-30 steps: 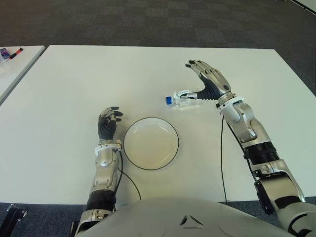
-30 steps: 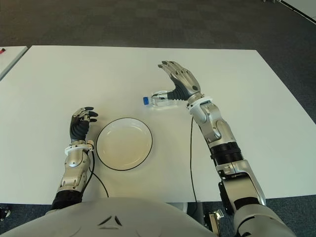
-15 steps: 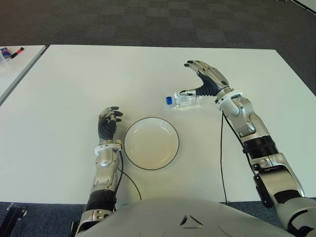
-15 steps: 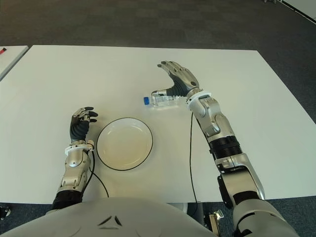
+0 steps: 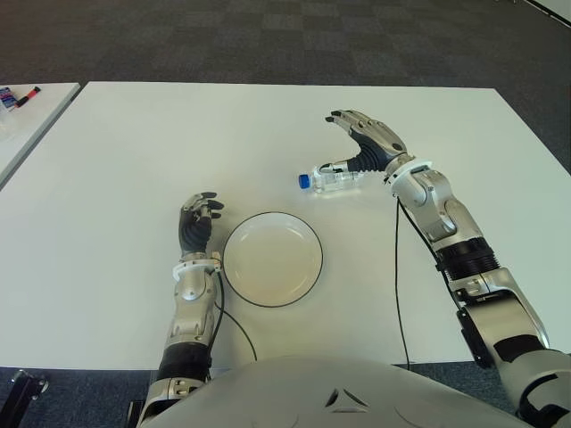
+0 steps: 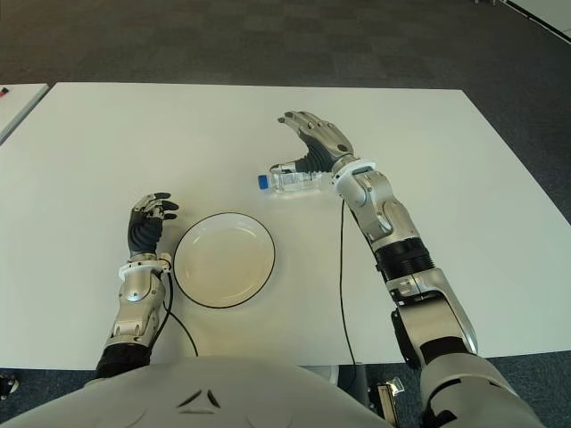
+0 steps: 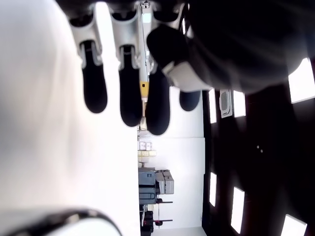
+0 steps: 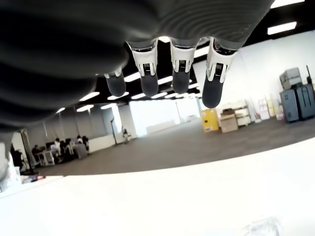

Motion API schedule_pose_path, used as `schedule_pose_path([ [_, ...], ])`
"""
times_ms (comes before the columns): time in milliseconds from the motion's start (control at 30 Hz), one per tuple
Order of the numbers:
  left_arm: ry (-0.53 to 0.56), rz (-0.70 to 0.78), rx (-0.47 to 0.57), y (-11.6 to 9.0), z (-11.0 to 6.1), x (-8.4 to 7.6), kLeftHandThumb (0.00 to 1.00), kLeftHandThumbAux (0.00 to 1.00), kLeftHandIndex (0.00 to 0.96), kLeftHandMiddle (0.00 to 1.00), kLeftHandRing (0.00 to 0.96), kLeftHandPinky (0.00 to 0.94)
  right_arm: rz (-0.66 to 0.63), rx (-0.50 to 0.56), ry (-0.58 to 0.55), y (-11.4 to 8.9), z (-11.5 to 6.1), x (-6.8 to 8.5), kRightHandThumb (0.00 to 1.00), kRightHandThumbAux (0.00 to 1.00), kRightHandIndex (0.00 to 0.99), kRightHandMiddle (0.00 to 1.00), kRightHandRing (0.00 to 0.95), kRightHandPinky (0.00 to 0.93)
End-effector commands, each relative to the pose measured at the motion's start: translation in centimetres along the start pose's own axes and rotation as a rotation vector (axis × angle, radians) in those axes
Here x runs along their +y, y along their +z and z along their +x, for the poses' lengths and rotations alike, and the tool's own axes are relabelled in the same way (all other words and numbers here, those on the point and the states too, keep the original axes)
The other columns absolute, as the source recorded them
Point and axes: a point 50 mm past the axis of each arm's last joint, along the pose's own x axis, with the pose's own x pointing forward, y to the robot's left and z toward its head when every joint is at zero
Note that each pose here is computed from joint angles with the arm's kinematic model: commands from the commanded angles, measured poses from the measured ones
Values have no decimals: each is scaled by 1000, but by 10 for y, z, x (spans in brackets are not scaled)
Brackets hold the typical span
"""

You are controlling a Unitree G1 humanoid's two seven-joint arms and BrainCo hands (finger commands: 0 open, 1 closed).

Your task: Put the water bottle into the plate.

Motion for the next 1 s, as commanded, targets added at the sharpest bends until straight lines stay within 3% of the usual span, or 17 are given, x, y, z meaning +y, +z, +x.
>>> schedule_pose_path([
  [33,4,3,5,0,0,-2,943,656,391,526,458,474,17,-7,34,-1,6,4,589,445,0,0,35,140],
  [300,3,0,6,0,0,-3,943,656,389,528,458,464,14,-6,33,-2,16,12,483,502,0,0,30,140],
  [1000,3,-7,-2,0,-1,-1,944,656,388,525,463,471,-38,9,13,-6,34,28,350,538,0,0,1,83],
])
